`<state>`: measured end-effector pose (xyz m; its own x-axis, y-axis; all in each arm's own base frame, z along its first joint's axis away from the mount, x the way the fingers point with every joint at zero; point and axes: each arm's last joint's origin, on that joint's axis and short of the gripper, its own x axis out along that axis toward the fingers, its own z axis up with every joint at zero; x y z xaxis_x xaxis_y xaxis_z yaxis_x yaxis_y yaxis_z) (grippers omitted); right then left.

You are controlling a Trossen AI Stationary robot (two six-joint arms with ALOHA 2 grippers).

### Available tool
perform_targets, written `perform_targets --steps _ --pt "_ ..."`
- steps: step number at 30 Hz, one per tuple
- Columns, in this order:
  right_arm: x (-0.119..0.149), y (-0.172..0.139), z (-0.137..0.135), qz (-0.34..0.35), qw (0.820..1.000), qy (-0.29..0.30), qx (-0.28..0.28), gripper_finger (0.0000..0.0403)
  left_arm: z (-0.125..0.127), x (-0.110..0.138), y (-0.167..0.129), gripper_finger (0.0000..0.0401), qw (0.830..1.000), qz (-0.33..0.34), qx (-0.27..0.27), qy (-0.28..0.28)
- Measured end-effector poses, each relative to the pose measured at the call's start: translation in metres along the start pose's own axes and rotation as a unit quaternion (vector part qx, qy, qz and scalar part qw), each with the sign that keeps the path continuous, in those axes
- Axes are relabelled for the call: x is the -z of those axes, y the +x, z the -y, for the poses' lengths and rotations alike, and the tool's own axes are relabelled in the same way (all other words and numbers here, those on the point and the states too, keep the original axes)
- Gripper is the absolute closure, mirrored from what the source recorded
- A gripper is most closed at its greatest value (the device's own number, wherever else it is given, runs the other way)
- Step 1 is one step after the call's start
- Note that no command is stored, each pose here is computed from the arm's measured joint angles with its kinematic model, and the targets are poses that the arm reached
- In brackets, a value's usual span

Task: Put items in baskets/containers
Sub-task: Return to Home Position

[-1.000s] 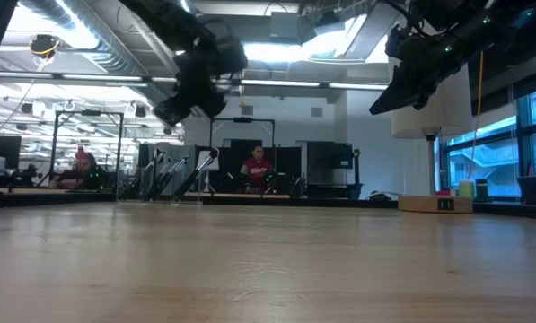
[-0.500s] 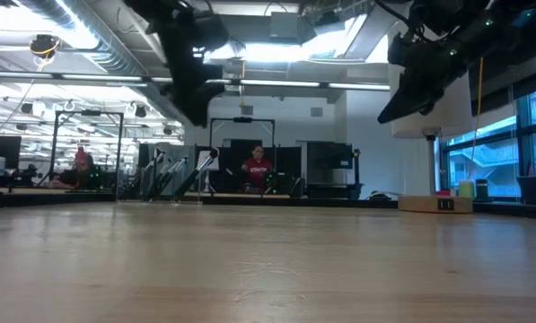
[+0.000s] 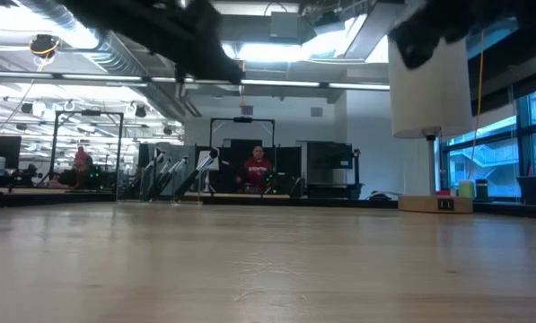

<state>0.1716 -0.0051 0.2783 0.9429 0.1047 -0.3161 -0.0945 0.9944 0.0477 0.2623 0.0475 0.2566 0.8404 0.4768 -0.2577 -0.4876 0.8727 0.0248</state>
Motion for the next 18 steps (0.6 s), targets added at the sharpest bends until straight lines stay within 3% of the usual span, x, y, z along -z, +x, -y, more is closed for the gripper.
perform_targets --steps 4,9,14,18 --pt "-0.009 -0.019 -0.015 0.052 0.998 -0.028 -0.031 0.0386 0.003 0.016 -0.034 0.0325 0.998 0.064 0.014 -0.02" --pt "-0.013 -0.043 -0.025 0.102 0.993 -0.045 -0.027 0.0386 -0.003 0.044 -0.072 0.0326 0.989 0.136 0.03 -0.043" --pt "-0.012 -0.056 -0.028 0.112 0.992 -0.063 -0.005 0.0386 -0.013 0.065 -0.094 0.0327 0.982 0.175 0.063 -0.045" --pt "-0.008 -0.059 -0.028 0.1 0.991 -0.092 0.005 0.0386 -0.018 0.066 -0.106 0.0327 0.972 0.21 0.105 -0.03"
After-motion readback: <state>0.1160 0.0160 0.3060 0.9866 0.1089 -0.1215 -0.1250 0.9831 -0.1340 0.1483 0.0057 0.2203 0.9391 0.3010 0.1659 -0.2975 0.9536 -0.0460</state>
